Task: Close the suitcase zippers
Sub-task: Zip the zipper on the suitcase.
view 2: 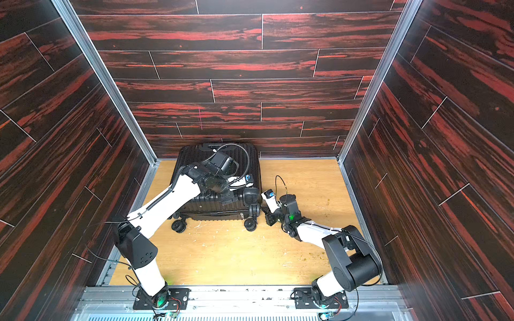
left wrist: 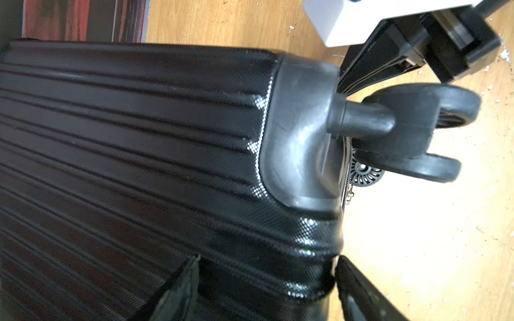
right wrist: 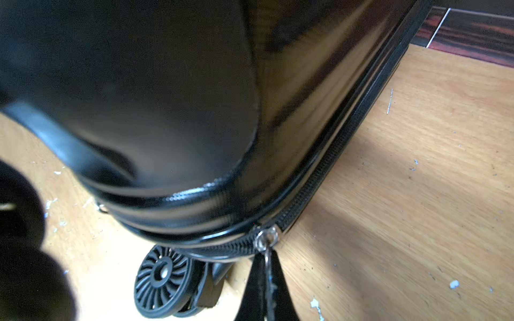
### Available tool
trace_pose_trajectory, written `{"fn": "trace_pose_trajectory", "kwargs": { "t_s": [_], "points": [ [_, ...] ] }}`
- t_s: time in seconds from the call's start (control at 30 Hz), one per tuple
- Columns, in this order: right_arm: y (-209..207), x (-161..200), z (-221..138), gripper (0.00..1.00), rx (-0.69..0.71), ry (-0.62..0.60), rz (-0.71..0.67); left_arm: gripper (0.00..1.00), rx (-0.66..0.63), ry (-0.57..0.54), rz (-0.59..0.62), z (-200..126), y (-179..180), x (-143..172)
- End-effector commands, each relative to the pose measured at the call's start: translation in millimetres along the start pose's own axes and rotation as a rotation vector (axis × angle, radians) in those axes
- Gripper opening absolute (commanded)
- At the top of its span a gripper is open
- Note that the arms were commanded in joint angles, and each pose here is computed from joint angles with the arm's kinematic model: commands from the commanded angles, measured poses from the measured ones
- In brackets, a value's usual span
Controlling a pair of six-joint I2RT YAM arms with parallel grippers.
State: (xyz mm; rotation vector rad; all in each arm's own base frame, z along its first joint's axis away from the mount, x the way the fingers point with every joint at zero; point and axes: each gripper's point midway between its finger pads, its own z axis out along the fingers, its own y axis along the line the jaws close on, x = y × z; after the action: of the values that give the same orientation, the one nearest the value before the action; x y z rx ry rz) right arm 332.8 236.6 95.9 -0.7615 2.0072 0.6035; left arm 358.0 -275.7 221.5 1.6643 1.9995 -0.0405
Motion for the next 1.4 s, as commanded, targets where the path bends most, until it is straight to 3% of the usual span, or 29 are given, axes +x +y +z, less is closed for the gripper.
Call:
{"fn": "trace_pose_trajectory", "kwargs": {
  "t_s": [0.0, 0.47, 1.37],
  "points": [
    [30, 12, -4, 0.0, -0.129, 0.033, 0.022, 0.77, 0.02, 0.047, -0.007, 17, -9, 14],
    [48, 22, -20, 0.0, -0.204, 0.022, 0.087, 0.76, -0.177, 0.032, -0.142, 29, 23, 17],
    [83, 11, -40, 0.0, -0.349, -0.075, 0.153, 0.75, -0.22, -0.031, -0.279, 68, 37, 5]
  ]
}}
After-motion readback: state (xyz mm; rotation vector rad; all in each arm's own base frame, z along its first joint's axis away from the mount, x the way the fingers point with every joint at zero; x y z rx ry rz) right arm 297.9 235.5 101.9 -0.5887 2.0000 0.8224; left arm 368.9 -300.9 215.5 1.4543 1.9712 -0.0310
